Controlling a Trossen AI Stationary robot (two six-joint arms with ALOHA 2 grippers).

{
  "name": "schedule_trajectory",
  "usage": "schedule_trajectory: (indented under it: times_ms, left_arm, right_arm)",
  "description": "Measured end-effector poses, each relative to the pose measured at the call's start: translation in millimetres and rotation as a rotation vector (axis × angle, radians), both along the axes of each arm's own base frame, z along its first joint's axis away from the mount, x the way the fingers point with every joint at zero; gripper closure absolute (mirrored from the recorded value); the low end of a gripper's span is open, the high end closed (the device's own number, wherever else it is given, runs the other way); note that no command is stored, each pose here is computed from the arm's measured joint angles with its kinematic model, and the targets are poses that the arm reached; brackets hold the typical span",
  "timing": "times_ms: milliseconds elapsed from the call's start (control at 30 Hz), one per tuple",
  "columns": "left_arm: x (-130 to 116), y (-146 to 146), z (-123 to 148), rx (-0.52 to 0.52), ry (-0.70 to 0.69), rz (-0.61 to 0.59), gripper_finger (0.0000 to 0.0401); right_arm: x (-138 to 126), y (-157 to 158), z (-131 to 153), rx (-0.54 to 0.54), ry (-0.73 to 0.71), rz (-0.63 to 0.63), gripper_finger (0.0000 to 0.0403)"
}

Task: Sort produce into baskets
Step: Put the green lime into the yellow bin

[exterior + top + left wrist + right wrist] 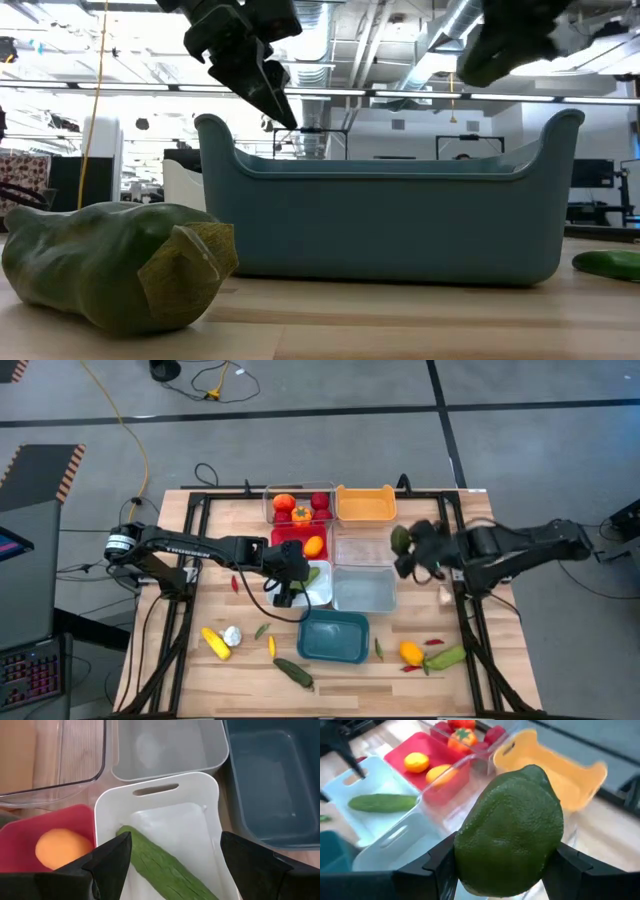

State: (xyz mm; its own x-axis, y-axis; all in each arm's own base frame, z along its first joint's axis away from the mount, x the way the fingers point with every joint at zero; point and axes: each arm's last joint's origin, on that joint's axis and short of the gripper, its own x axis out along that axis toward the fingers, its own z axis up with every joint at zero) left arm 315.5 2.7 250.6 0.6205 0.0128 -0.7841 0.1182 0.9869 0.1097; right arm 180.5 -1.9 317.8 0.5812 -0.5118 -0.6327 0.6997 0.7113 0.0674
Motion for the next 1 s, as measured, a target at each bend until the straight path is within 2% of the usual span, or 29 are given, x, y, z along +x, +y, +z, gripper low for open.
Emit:
schedule_trajectory:
  times_ms: [200, 367, 567, 733, 1000]
  left_arm:
    - [0, 0, 0, -0.019, -0.001, 0.038, 0.0108]
    - [-1, 1, 1, -0.046, -0.002, 0.11, 0.0109]
    - [-14, 5, 15, -0.118, -0.013, 0.208, 0.0109]
    - [-36, 12, 26, -0.18, 0.045, 0.332, 0.0109]
    - [-66, 14, 25, -0.24, 0.245, 0.504, 0.0109]
  right_arm:
    - [23, -52, 0, -0.026, 0.012, 0.157, 0.0152]
    - [38, -97, -13, -0.062, 0.055, 0.236, 0.0152]
    - [47, -147, -43, -0.048, 0.159, 0.176, 0.0152]
    - [50, -180, -65, -0.025, 0.183, 0.094, 0.0152]
    - [52, -210, -82, -0.039, 0.159, 0.022, 0.0152]
